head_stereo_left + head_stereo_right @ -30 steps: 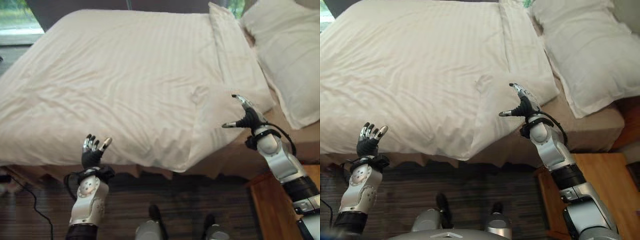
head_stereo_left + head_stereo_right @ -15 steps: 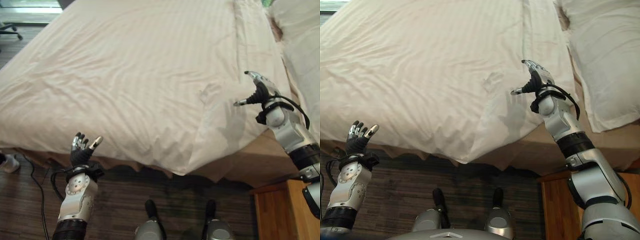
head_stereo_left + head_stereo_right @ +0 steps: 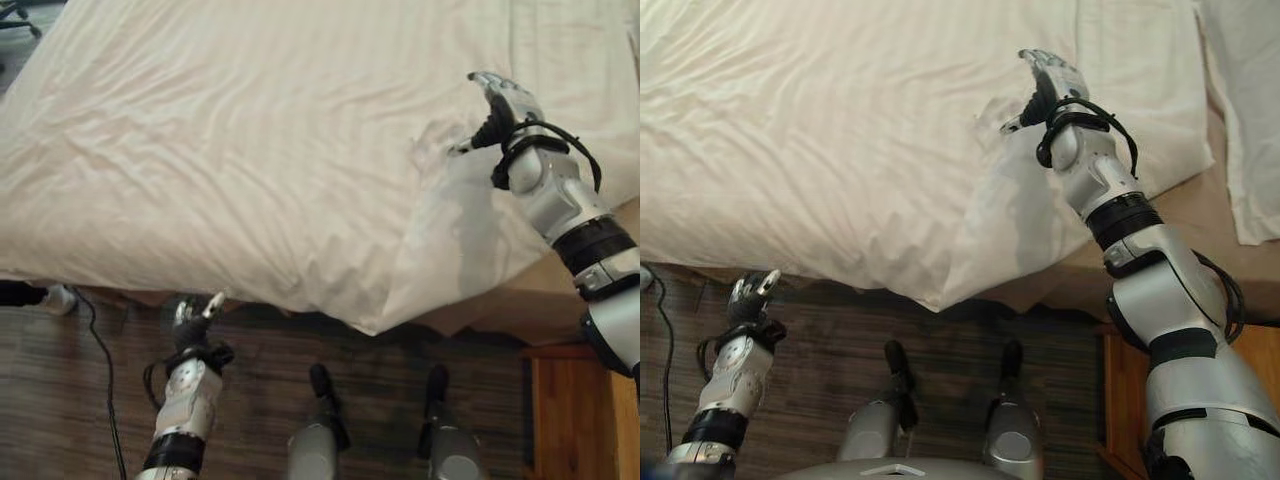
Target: Making the bed.
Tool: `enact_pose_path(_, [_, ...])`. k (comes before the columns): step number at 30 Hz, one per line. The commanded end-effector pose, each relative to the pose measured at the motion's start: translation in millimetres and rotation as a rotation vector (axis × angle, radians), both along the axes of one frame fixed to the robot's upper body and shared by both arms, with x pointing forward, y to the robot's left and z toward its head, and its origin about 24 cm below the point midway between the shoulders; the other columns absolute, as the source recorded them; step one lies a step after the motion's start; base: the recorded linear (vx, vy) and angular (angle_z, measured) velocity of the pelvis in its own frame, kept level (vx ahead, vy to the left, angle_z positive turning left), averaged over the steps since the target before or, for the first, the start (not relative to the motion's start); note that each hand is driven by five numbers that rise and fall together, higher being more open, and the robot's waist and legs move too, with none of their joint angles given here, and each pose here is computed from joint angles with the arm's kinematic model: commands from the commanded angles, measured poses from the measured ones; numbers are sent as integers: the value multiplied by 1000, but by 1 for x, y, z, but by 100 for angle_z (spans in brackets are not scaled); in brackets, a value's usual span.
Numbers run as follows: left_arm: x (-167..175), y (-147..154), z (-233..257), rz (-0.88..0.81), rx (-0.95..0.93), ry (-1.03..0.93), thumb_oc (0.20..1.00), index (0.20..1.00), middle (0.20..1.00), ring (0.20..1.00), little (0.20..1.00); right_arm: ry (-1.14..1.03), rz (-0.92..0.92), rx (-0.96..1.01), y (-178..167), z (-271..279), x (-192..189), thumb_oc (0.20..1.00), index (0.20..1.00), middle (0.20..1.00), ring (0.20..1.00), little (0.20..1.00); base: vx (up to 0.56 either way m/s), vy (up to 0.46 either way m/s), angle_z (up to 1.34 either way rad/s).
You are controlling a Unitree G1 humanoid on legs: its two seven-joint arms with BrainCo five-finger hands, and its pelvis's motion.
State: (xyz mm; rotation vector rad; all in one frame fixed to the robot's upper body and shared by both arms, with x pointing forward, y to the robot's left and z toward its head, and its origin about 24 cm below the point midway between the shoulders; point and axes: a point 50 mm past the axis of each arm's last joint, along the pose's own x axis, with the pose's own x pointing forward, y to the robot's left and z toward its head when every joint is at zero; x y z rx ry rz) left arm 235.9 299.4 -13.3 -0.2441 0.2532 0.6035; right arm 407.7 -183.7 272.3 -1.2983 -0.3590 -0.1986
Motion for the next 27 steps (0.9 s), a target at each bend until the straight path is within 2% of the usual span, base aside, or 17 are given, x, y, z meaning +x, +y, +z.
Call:
enact_pose_path(1, [24, 19, 50, -12, 120, -183, 1000, 1000, 1000, 1000, 1000, -199, 44, -85, 23, 63, -7, 1000, 1000, 1000, 1000, 1000, -65, -48, 4])
enact_pose_path(5, [20, 19, 40, -11, 103, -151, 1000, 1000, 1000, 1000, 1000, -214, 49, -123, 32, 75, -7, 1000, 1000, 1000, 1000, 1000, -67, -20, -1])
enact_pose_path(10, [26, 11, 36, -25, 82, -147, 1000, 1000, 1000, 1000, 1000, -159, 17, -111, 28, 64, 1, 1000, 1000, 1000, 1000, 1000, -50, 37, -16])
enact_pose_path(11, [32, 6, 35, -37, 72, -141, 1000, 1000, 1000, 1000, 1000, -107, 3, -107, 26, 53, 5, 473, 473, 473, 473, 473, -54, 60, -45])
enact_pose_path(12, [36, 3, 34, -47, 69, -138, 1000, 1000, 1000, 1000, 1000, -92, -2, -103, 26, 48, 7, 213, 213, 213, 213, 213, -82, 63, -54])
enact_pose_path(17, [50, -9, 36, -90, 66, -135, 1000, 1000, 1000, 1000, 1000, -54, 12, -110, 27, 36, 7, 200, 200, 200, 200, 200, -81, -40, -20])
enact_pose_path(18, [57, -15, 38, -114, 65, -131, 1000, 1000, 1000, 1000, 1000, -11, -1, -87, 20, 14, 9, 200, 200, 200, 200, 200, -33, 67, 5])
enact_pose_path(22, [65, -26, 36, -143, 87, -100, 1000, 1000, 1000, 1000, 1000, 14, -53, 26, -7, -18, 5, 200, 200, 200, 200, 200, -29, 128, 13])
enact_pose_path(26, [55, -23, 30, -130, 83, -75, 1000, 1000, 1000, 1000, 1000, 89, -10, 152, -25, -83, -24, 200, 200, 200, 200, 200, 19, 101, 4])
enact_pose_path(27, [55, -23, 30, -131, 84, -74, 1000, 1000, 1000, 1000, 1000, 90, -12, 153, -25, -83, -24, 200, 200, 200, 200, 200, 46, 71, 1])
